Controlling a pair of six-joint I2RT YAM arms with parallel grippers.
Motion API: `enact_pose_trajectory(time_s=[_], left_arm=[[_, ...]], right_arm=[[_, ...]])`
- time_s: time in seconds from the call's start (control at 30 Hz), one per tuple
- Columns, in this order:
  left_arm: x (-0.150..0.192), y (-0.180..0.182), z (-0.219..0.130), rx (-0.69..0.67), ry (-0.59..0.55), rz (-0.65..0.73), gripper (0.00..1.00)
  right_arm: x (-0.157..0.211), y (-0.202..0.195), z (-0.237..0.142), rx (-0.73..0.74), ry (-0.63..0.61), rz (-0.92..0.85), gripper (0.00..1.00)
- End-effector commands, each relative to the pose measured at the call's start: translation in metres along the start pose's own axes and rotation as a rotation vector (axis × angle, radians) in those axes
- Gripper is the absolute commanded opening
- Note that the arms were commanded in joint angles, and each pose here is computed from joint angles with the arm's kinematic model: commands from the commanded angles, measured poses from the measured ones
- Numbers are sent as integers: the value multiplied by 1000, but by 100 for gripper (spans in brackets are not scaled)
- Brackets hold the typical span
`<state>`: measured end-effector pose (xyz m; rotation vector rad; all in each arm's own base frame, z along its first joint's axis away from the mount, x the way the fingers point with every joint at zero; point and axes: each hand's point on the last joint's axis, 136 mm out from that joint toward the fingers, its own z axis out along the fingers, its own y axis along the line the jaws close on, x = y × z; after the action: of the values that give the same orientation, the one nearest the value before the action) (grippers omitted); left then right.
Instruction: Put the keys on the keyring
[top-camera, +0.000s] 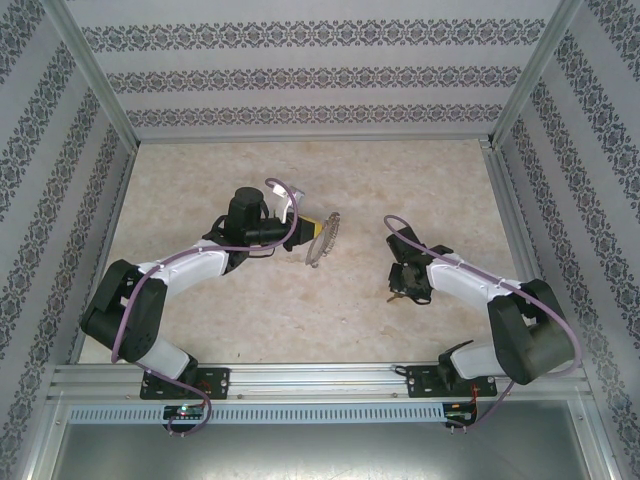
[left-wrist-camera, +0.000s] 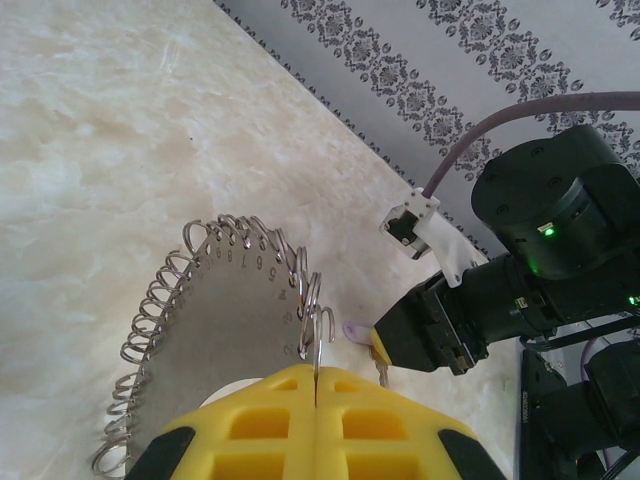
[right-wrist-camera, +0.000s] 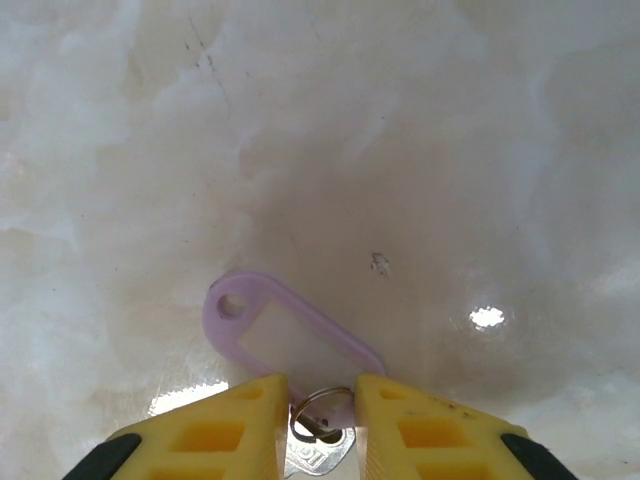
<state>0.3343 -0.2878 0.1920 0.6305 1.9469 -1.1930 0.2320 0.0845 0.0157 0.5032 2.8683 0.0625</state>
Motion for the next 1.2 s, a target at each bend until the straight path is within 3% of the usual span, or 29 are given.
enact_pose_trajectory(time_s=[0.0, 0.1, 0.3, 0.53, 0.87, 0.97, 1.1, 1.17], left_arm=[[-18, -24, -5, 67, -61, 64, 0], [-17, -23, -5, 66, -61, 61, 0], [-17, -23, -6, 65, -63, 59, 0], [-17, -23, -5, 61, -62, 56, 0], [-13, -20, -4, 56, -51, 48, 0], [-13, -20, -3, 57, -48, 48, 0], [-12, -21, -3, 58, -45, 44, 0], [-13, -21, -3, 59, -48, 47, 0]], right_arm=[[-5, 1, -1, 22, -22, -1, 23], [-4, -1, 0, 34, -21, -7, 19], [-4, 1, -3, 18, -24, -8, 0], [-14, 9, -24, -45, -87, -40, 0], [-28, 46, -59, -344, -150, -29, 0], [-30, 41, -53, -321, -138, -17, 0], [-28, 27, -42, -230, -108, -12, 31], [-26, 22, -37, -199, -95, -16, 35]])
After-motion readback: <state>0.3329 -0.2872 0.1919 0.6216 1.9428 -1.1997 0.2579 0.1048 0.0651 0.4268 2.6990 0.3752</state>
